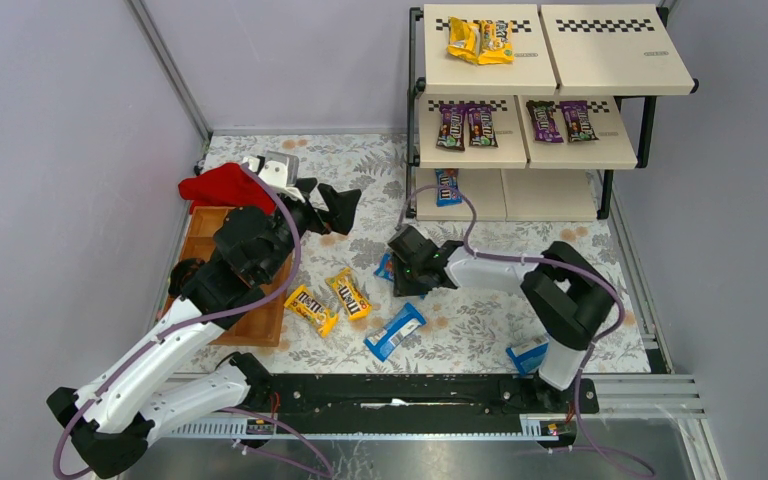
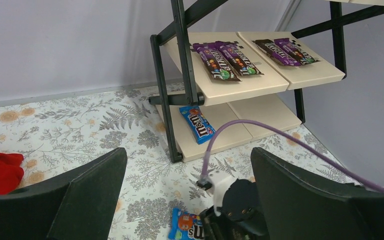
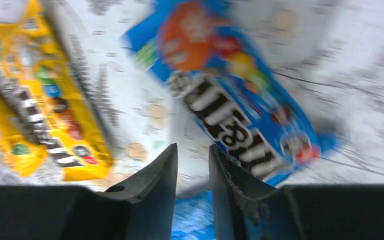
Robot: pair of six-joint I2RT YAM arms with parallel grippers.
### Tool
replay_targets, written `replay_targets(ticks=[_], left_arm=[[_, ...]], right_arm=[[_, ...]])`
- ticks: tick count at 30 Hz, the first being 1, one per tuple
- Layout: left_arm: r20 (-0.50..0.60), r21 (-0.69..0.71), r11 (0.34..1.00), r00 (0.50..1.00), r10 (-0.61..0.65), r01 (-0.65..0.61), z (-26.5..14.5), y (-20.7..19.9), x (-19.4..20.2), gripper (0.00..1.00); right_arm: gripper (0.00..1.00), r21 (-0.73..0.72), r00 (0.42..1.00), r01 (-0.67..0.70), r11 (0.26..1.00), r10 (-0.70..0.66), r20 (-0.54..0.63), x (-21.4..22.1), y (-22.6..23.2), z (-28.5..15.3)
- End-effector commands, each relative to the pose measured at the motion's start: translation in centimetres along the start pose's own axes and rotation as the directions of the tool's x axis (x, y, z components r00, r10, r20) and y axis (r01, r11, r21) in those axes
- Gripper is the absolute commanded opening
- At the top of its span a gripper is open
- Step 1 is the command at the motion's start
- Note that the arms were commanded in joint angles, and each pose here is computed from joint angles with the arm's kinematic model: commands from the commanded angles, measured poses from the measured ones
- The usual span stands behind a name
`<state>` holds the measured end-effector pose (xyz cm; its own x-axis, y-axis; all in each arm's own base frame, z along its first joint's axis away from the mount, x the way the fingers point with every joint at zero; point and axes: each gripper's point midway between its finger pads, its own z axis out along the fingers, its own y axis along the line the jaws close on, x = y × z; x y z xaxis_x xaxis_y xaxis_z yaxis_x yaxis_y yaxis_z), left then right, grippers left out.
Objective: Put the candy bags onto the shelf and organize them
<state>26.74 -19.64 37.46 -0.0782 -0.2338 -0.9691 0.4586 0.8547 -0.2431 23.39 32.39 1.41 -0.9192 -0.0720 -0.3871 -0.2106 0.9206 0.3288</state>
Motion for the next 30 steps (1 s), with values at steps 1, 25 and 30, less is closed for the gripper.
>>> replay_targets(ticks=[1,25,30], left_arm=[[0.067,0.037,0.999,0.997,-0.025,0.023,-0.4,-0.9,-3.0,0.99],[-0.031,0.018,0.998,0.998,-0.062,0.062,1.8,-1.0,0.3,0.99],[-0.216,0.006,0.986,0.962,-0.164,0.169,2.6,-1.7,5.9,0.99]], right_arm=[[0.39,0.181,0.997,-0.020,0.983,0.005,0.082,-1.8,-5.8,-3.2],[0.80,-0.263,0.974,-0.163,0.951,0.198,0.114,-6.2,-6.4,-6.1],[0.80,-0.278,0.977,-0.150,0.949,0.185,0.105,-5.6,-6.3,-6.2]])
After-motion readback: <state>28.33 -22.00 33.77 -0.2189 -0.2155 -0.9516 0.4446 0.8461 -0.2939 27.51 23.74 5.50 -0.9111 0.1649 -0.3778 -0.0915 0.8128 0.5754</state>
